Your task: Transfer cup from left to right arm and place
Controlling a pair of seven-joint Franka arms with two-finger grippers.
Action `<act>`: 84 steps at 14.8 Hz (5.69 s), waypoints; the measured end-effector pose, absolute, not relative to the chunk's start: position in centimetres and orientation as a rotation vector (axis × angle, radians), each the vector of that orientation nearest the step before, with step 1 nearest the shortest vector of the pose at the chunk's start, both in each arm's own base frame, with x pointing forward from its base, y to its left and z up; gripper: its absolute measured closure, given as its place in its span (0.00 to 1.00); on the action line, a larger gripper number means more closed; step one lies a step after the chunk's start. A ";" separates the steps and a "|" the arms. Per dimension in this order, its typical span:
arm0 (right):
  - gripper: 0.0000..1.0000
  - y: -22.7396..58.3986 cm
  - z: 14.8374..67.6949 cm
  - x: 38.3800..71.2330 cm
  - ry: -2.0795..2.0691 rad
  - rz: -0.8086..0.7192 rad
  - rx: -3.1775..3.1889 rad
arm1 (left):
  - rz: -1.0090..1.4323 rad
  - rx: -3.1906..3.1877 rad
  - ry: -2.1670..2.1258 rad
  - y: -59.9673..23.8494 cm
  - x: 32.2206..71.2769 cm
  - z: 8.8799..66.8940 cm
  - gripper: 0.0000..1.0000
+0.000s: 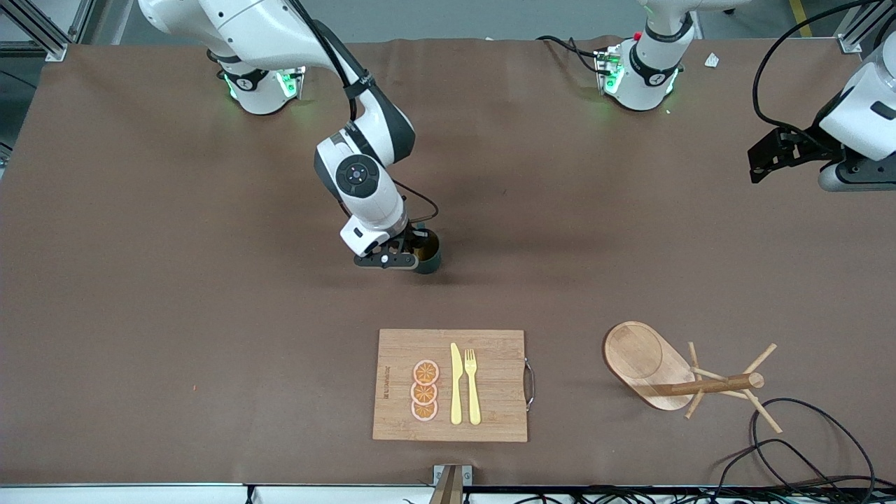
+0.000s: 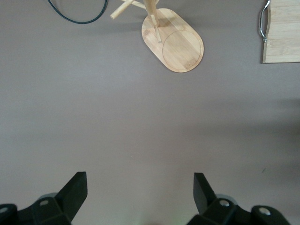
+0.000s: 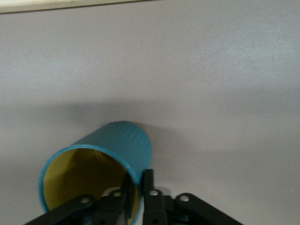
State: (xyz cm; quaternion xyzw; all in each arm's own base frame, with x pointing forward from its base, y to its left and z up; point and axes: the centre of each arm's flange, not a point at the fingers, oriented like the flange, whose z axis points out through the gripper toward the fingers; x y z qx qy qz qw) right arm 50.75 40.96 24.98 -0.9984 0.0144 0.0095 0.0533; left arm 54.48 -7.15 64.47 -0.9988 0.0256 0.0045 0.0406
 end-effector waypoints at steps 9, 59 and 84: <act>0.96 33.8 27.7 55.3 -0.620 0.067 -3.000 | 0.035 -3.096 0.117 -8.9 54.2 64.0 0.00; 0.13 -6.8 28.4 53.5 -1.959 0.157 -2.376 | 0.056 -3.110 0.085 -9.3 52.5 64.6 0.00; 0.00 -4.8 58.4 58.0 -0.230 0.313 -3.130 | 0.062 -3.106 0.078 -9.1 51.9 64.5 0.00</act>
